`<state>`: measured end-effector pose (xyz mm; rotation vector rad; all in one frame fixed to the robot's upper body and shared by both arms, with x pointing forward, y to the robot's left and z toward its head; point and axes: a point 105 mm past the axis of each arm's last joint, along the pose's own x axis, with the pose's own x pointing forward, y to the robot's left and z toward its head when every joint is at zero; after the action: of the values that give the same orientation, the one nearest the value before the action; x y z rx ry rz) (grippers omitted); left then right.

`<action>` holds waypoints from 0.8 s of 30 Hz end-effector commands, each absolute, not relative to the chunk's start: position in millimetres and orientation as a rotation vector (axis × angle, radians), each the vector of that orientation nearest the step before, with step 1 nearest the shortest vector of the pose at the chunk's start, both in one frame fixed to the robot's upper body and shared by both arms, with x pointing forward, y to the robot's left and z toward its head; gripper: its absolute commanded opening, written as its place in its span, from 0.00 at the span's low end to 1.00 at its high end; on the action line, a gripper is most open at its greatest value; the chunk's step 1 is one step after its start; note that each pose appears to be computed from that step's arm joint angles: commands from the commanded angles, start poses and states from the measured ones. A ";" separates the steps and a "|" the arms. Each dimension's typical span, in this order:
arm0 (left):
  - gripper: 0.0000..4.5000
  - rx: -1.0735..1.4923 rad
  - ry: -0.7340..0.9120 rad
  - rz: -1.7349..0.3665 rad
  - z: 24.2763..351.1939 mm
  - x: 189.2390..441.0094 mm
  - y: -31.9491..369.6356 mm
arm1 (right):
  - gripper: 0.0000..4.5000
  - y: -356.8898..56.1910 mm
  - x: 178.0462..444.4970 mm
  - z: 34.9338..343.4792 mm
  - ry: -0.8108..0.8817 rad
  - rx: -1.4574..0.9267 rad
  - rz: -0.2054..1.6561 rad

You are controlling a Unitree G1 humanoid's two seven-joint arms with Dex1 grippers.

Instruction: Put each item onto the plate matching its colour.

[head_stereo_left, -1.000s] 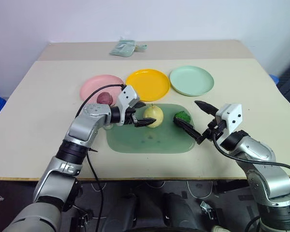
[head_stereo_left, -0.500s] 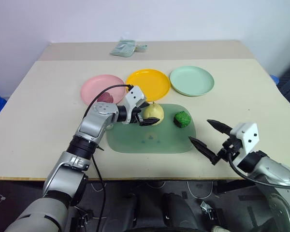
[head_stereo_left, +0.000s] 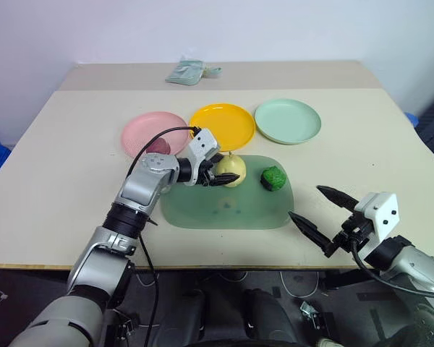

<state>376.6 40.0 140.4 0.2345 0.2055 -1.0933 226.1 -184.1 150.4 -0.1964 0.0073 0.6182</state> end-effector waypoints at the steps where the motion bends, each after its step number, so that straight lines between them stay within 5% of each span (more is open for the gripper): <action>1: 0.68 0.153 0.032 -0.938 200.6 407.7 42.5 | 1.00 -180.3 228.1 159.2 -0.048 -0.211 0.618; 7: 0.68 0.104 -0.017 -0.524 233.7 469.7 60.9 | 1.00 -176.4 241.3 167.8 -0.084 -0.218 0.608; 18: 0.68 0.104 0.070 -0.422 195.7 477.5 33.4 | 1.00 -177.3 261.6 174.2 -0.116 -0.241 0.583; 19: 0.90 0.117 0.069 -0.426 193.9 476.9 32.1 | 1.00 -176.8 262.0 174.8 -0.119 -0.241 0.583; 20: 0.98 0.115 0.069 -0.429 193.0 476.6 31.4 | 1.00 -176.3 262.5 175.4 -0.121 -0.241 0.582; 24: 0.99 0.113 0.058 -0.425 193.9 477.0 33.3 | 1.00 -174.8 264.2 176.3 -0.125 -0.240 0.581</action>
<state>473.5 35.4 166.7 0.1117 0.1417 -0.4220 265.0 -177.5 167.9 -0.2328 -0.0864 0.5800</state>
